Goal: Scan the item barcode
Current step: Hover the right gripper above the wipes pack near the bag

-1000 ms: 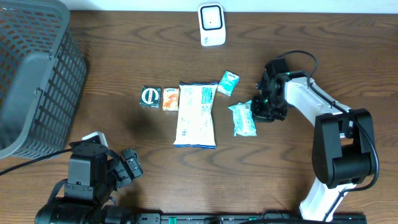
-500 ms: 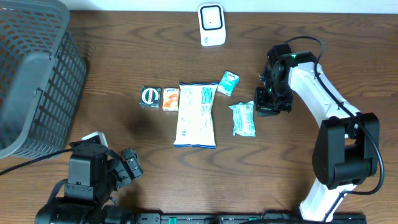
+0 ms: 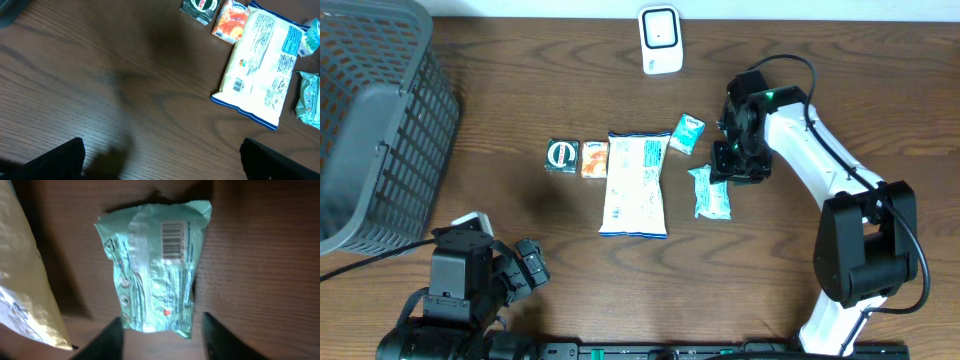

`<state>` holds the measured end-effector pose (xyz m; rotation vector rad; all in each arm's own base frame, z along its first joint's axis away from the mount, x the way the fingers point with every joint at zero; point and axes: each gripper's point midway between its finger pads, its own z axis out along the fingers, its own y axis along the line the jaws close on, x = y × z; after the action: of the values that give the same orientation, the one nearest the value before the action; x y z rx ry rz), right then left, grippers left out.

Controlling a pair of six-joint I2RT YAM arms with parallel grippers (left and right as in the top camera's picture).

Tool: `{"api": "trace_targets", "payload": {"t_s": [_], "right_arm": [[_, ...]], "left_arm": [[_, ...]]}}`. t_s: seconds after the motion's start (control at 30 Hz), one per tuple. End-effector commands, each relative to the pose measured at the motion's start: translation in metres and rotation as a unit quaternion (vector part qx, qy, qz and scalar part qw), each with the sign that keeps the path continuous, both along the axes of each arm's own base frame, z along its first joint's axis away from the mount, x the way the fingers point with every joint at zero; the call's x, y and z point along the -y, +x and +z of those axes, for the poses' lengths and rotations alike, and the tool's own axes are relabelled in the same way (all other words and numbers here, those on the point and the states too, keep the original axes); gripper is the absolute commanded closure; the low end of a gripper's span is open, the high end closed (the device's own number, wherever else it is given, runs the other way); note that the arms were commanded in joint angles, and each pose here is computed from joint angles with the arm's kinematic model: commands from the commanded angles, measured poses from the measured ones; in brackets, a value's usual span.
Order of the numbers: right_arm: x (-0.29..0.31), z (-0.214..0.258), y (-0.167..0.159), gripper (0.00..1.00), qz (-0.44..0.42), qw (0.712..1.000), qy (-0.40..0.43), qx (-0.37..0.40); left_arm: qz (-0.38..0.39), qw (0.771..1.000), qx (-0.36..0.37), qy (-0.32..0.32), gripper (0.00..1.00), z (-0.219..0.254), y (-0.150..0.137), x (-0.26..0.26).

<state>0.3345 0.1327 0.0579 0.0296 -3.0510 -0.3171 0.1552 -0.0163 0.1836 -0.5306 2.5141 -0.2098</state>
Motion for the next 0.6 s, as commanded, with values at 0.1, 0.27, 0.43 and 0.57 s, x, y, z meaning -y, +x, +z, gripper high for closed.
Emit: {"api": "trace_targets", "payload": {"t_s": [0.1, 0.27, 0.43, 0.57], "right_arm": [[-0.014, 0.01, 0.004, 0.5, 0.015, 1.0, 0.006, 0.025], [-0.022, 0.01, 0.004, 0.76, 0.025, 0.999, 0.008, 0.031], [-0.024, 0.009, 0.004, 0.94, 0.03, 0.999, 0.004, 0.033], [-0.02, 0.002, 0.002, 0.98, 0.008, 0.999, -0.011, 0.029]], "left_arm": [[0.003, 1.0, 0.0, 0.004, 0.02, 0.0, -0.001, -0.002], [0.003, 1.0, 0.0, 0.004, 0.02, -0.001, -0.001, -0.002], [0.003, 1.0, 0.0, 0.004, 0.02, 0.0, -0.001, -0.002], [0.003, 1.0, 0.0, 0.004, 0.02, 0.0, -0.001, -0.002]]}}
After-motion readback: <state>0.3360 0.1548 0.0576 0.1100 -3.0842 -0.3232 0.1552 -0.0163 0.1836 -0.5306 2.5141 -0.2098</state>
